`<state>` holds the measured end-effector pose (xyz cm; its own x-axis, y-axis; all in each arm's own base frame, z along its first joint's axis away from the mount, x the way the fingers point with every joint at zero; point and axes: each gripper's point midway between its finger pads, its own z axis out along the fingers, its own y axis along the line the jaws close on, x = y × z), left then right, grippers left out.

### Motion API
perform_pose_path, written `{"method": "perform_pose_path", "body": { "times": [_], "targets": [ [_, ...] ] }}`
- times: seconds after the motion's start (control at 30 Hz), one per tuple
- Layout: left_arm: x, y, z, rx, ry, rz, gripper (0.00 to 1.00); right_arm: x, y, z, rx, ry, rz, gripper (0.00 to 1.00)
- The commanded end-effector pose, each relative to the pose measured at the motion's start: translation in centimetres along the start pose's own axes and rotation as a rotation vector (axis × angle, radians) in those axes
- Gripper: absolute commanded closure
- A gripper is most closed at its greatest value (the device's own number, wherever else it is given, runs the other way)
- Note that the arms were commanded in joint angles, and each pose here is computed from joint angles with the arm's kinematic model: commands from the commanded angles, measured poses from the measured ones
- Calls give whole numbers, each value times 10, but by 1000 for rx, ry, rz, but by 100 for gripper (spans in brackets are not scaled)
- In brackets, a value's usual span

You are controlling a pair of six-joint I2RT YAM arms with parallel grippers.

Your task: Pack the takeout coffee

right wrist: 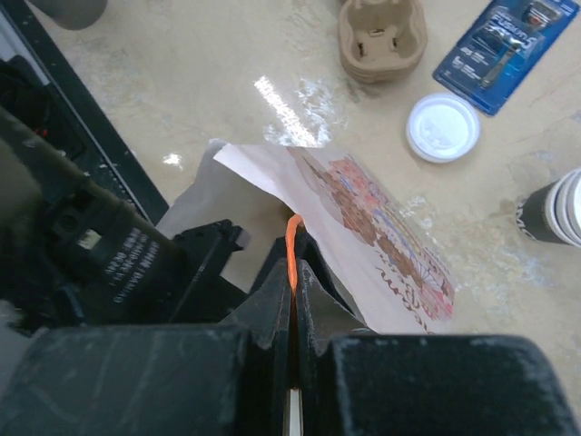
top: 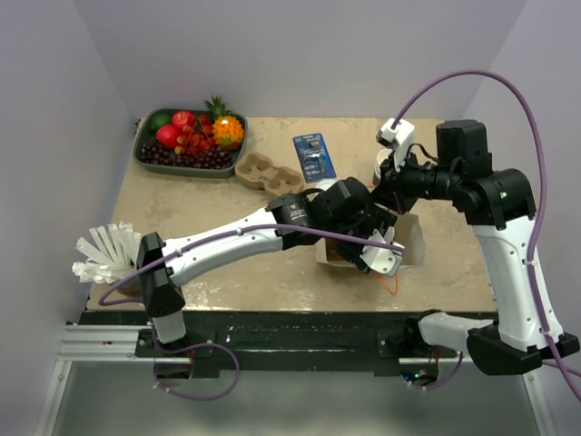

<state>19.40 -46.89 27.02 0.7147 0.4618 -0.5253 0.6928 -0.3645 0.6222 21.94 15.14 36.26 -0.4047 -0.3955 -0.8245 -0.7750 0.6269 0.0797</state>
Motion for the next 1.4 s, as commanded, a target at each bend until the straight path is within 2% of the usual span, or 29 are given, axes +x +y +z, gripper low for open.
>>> {"method": "perform_pose_path", "body": {
  "times": [0.0,0.23,0.57,0.9,0.93,1.07,1.1,1.13,1.2,1.23,1.37],
  "targets": [
    [7,0,15,-14,24,49,100,-1,21,-5,-77,-34,37,100],
    [21,-5,30,-22,70,72,100,2,28,5,-137,-16,82,100],
    [33,-5,49,13,76,6,100,6,52,17,-198,26,-49,100],
    [61,0,69,-11,204,-55,100,8,61,20,-226,52,-60,100],
    [61,2,69,-15,204,-58,100,6,59,22,-220,47,-58,97],
    [58,7,61,-23,192,-79,100,-16,41,29,-136,23,-20,73],
    [57,8,59,-26,186,-85,100,-22,39,29,-129,13,-6,66],
    [60,10,57,-29,187,-95,100,-29,33,28,-123,3,5,52],
    [61,13,51,-33,177,-114,100,-49,32,23,-134,-36,-8,44],
    [64,16,47,-40,177,-120,100,-55,28,19,-130,-53,0,36],
    [72,20,39,-49,170,-138,100,-82,17,-1,-160,-138,37,28]
  ]
}}
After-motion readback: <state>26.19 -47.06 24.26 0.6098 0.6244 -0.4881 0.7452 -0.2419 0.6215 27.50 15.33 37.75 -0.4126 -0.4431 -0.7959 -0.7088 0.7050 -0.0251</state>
